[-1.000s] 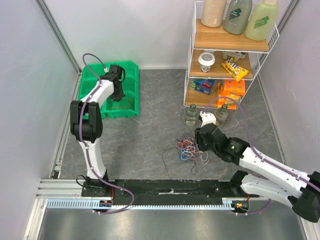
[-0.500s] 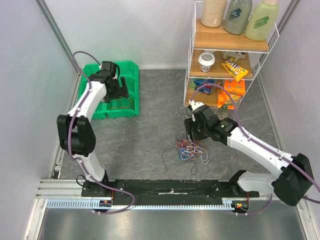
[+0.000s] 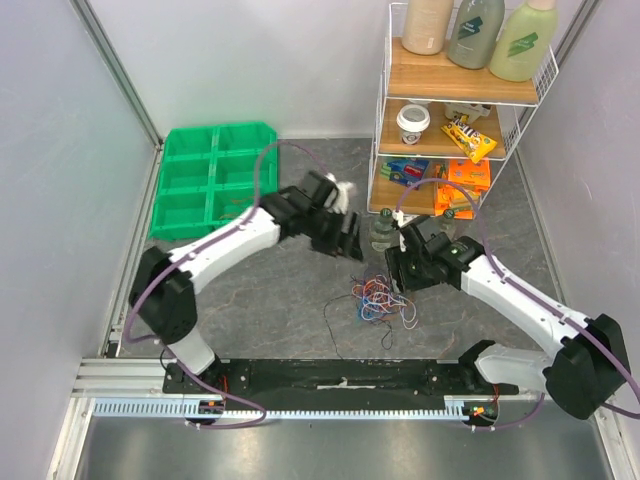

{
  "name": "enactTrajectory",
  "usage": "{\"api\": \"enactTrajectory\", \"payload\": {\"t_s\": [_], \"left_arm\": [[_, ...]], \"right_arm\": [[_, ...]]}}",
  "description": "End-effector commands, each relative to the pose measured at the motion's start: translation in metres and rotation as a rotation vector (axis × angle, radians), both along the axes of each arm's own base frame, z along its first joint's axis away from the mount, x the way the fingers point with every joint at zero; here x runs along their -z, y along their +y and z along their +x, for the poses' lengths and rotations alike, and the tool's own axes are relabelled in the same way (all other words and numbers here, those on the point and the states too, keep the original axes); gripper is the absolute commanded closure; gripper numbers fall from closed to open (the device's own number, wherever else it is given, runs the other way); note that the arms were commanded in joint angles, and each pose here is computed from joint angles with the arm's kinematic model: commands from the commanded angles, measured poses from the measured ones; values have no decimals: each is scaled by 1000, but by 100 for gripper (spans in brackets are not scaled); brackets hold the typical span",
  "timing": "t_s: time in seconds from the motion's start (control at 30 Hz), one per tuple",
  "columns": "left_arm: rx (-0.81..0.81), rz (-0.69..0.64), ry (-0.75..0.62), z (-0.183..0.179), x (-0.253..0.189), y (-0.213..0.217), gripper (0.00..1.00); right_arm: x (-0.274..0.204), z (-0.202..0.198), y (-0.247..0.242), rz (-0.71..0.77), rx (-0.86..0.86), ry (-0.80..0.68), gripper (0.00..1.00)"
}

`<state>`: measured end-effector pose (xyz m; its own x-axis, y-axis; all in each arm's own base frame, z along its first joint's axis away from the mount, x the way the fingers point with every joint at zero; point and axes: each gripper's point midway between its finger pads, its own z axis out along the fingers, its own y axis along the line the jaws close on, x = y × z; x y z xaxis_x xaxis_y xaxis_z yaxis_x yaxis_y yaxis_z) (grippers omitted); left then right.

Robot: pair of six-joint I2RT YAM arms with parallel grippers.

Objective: Untangle the cables

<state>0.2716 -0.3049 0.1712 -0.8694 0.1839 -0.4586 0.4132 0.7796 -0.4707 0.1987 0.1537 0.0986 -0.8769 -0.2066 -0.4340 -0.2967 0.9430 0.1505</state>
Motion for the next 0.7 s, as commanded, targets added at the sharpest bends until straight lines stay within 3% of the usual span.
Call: {"api": "enactTrajectory", "payload": {"t_s": [0.0, 0.07, 0.17, 0.23, 0.33, 0.43, 0.5, 0.67], "left_arm": [[247, -220, 46, -40, 4, -80, 20], [286, -213, 86, -50, 22, -92, 25], [327, -203, 135, -59, 38, -102, 41], [344, -183, 134, -61, 44, -105, 42], [344, -140, 134, -60, 53, -102, 53], [315, -78, 128, -58, 63, -94, 55], [314, -59, 102, -59, 58, -86, 51], [300, -40, 22, -67, 45, -66, 20]], "right_arm": [[10, 7, -16, -50, 55, 24, 35], [11, 13, -17, -42, 68, 26, 37], [12, 17, -17, -23, 82, 25, 39], [14, 16, -11, 5, 68, 36, 40], [22, 14, -9, 6, 66, 58, 45], [28, 14, -6, 22, 60, 70, 46], [28, 13, -6, 24, 58, 70, 46], [23, 9, 11, 120, -3, 60, 45]]}}
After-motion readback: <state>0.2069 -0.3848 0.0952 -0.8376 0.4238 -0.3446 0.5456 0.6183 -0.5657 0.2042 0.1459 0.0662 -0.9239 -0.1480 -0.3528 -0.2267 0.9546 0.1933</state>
